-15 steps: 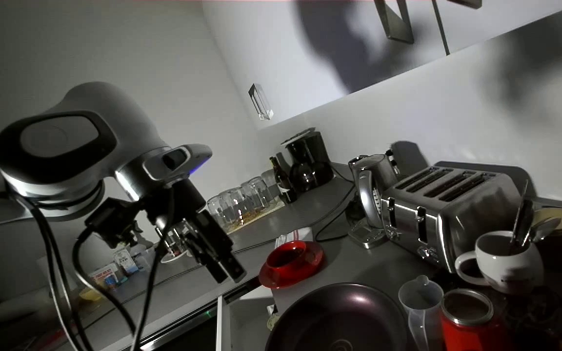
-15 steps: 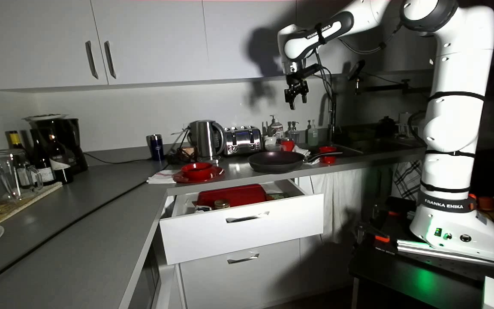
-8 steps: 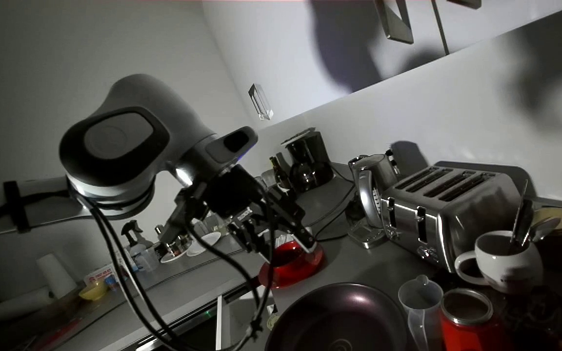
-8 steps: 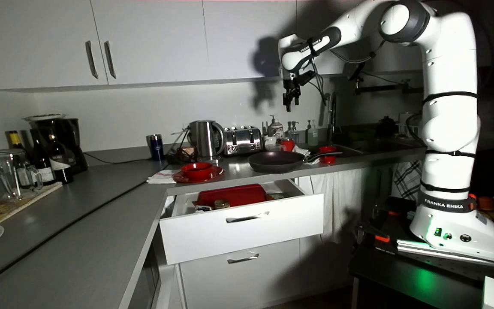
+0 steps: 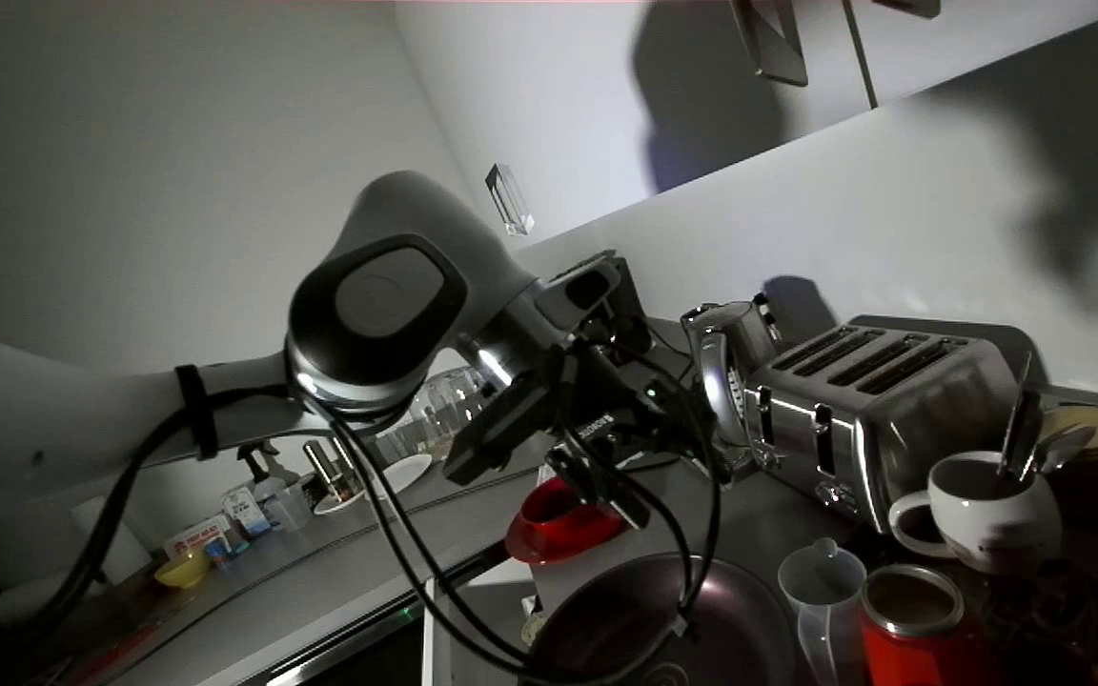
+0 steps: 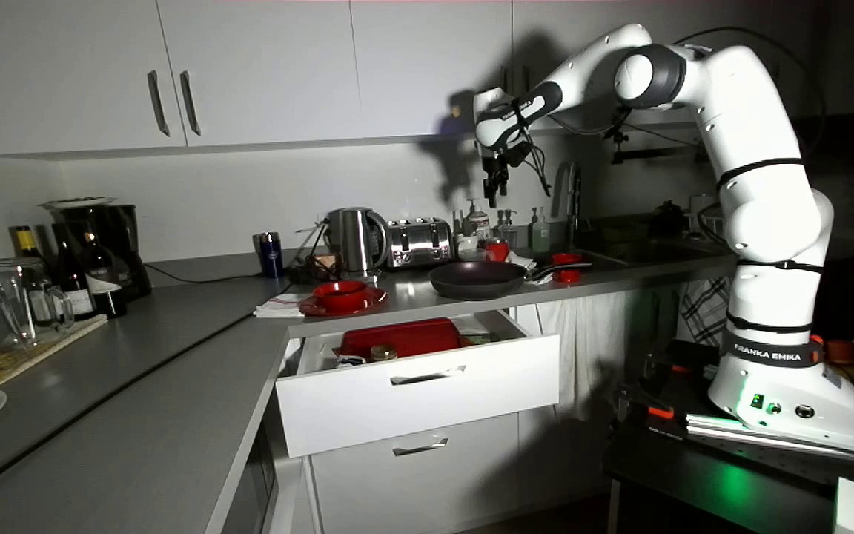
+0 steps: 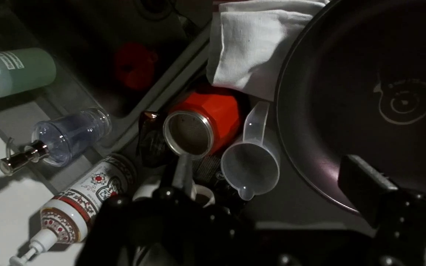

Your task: Put the clear jar in the open drawer

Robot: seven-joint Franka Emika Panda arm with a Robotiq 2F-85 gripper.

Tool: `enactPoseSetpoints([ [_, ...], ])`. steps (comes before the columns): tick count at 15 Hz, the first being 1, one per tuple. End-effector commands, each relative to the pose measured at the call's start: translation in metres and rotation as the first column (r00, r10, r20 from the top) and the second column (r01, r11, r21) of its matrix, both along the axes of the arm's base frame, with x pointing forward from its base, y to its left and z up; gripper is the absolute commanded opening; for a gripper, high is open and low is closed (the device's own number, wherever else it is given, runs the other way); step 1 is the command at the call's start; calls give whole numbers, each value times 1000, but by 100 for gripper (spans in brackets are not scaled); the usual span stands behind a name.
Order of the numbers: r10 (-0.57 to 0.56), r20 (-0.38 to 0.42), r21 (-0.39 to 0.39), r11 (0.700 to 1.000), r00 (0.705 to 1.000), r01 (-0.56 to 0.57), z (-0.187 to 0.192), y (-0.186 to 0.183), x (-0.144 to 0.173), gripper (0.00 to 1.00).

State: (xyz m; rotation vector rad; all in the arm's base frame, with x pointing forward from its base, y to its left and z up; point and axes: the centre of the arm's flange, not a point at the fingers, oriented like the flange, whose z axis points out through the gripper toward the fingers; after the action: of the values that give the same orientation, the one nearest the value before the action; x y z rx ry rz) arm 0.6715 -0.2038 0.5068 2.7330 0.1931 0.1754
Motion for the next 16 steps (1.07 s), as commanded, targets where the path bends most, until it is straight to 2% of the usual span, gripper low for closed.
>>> enactPoseSetpoints([
  [1,4,-6,43,999,1000,-3,-9,-24,35,100],
  [4,5,-13,128,992,1000,-3,-24,-28,41,100],
  [8,67,-14,233,970,998,-62,-32,-18,44,100],
  [10,96,-8,237,967,995,-92,-30,-8,45,100],
  [11,62,-11,209,976,998,-58,-38,-10,34,100],
  [16,81,-9,214,974,997,-77,-35,-4,36,100],
])
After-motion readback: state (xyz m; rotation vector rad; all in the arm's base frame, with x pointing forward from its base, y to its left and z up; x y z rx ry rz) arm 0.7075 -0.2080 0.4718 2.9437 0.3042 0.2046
